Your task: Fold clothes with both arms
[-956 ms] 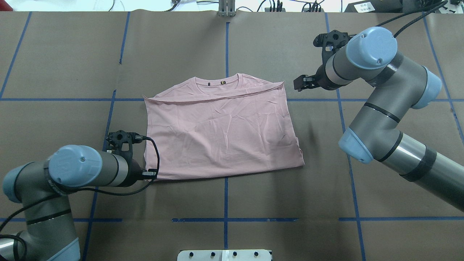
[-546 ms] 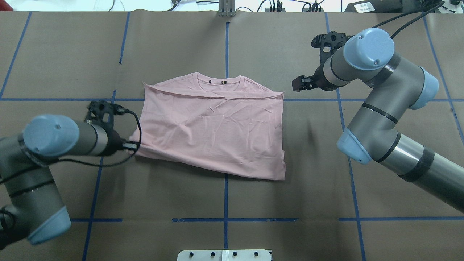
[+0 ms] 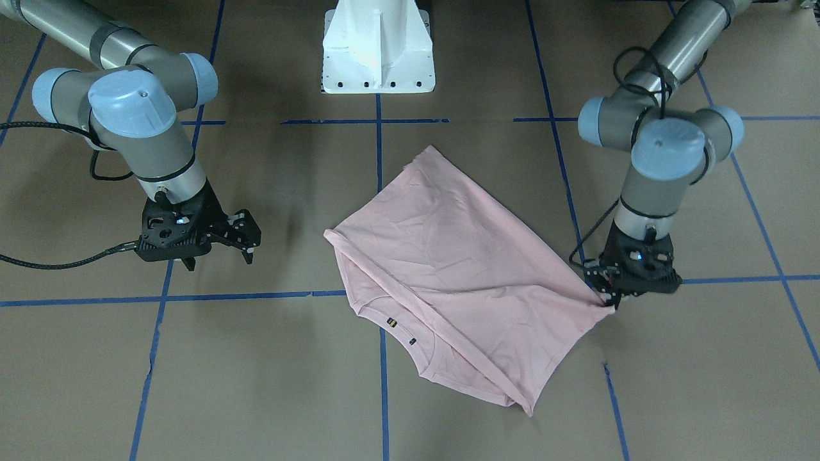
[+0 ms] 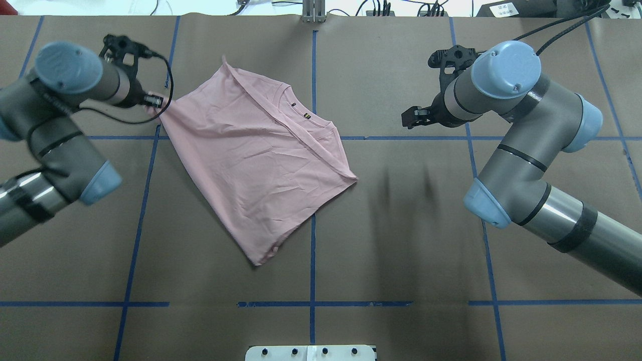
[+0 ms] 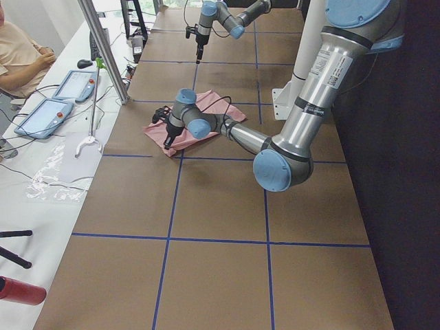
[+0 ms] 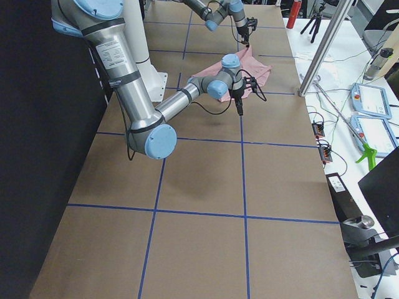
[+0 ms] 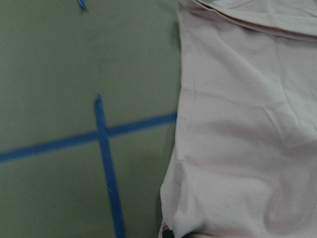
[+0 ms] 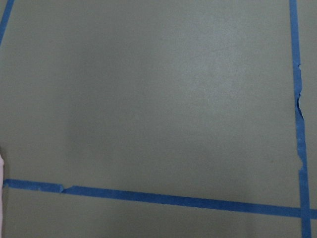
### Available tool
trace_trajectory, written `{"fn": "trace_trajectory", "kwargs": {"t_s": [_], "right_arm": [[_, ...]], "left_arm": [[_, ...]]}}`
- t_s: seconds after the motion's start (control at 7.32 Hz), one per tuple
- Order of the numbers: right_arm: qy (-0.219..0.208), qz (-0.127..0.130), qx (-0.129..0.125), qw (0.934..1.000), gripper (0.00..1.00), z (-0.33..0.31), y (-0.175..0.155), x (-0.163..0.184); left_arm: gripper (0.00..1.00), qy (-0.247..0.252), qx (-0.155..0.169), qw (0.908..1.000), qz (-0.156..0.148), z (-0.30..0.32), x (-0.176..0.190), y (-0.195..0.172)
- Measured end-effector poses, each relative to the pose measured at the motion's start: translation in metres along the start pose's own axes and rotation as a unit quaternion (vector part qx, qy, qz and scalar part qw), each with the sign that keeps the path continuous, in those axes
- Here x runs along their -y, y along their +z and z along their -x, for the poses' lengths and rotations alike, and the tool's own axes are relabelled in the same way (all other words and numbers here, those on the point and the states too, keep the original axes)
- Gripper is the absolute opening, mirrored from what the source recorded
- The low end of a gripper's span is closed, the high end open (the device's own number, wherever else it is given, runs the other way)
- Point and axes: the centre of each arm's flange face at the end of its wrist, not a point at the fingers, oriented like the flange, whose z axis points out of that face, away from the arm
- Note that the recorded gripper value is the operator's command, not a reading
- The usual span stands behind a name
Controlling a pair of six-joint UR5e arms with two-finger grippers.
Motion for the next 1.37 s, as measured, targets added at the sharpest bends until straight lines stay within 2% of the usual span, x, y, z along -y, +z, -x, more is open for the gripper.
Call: {"fn": "trace_trajectory", "kwargs": {"t_s": [0.14, 0.27, 0.55, 0.68, 0.96, 1.09, 1.23, 1.37], "right_arm": [[0.001, -0.001, 0.000, 1.0000, 1.00, 0.001, 0.000, 0.000], [0.002, -0.001, 0.001, 1.0000, 1.00, 0.002, 0.000, 0.000], [0.006, -0.003, 0.006, 1.0000, 1.00, 0.010, -0.004, 0.003], [0.026, -0.005, 0.014, 0.9996, 0.99, 0.025, -0.007, 0.006], [0.093, -0.013, 0.027, 0.9952, 0.84, 0.099, -0.001, 0.022], [0.122, -0.020, 0.025, 0.9920, 0.70, 0.141, 0.008, 0.031], [0.147, -0.020, 0.023, 0.9887, 0.64, 0.181, 0.016, 0.032], [0.161, -0.021, 0.017, 0.9866, 0.65, 0.215, 0.028, 0.026]], "left_arm": [[0.00, 0.000, 0.006, 0.9999, -0.011, 0.016, 0.027, 0.027], [0.99, 0.004, 0.010, 0.9998, -0.017, 0.031, 0.037, 0.042], [1.00, 0.018, 0.013, 0.9995, -0.022, 0.053, 0.030, 0.053], [1.00, 0.033, 0.010, 0.9990, -0.028, 0.062, 0.031, 0.050], [1.00, 0.058, -0.007, 0.9976, -0.036, 0.073, 0.037, 0.035], [1.00, 0.062, -0.014, 0.9972, -0.039, 0.074, 0.036, 0.028], [1.00, 0.063, -0.018, 0.9970, -0.042, 0.073, 0.036, 0.023], [1.00, 0.063, -0.020, 0.9969, -0.044, 0.072, 0.036, 0.020]]}}
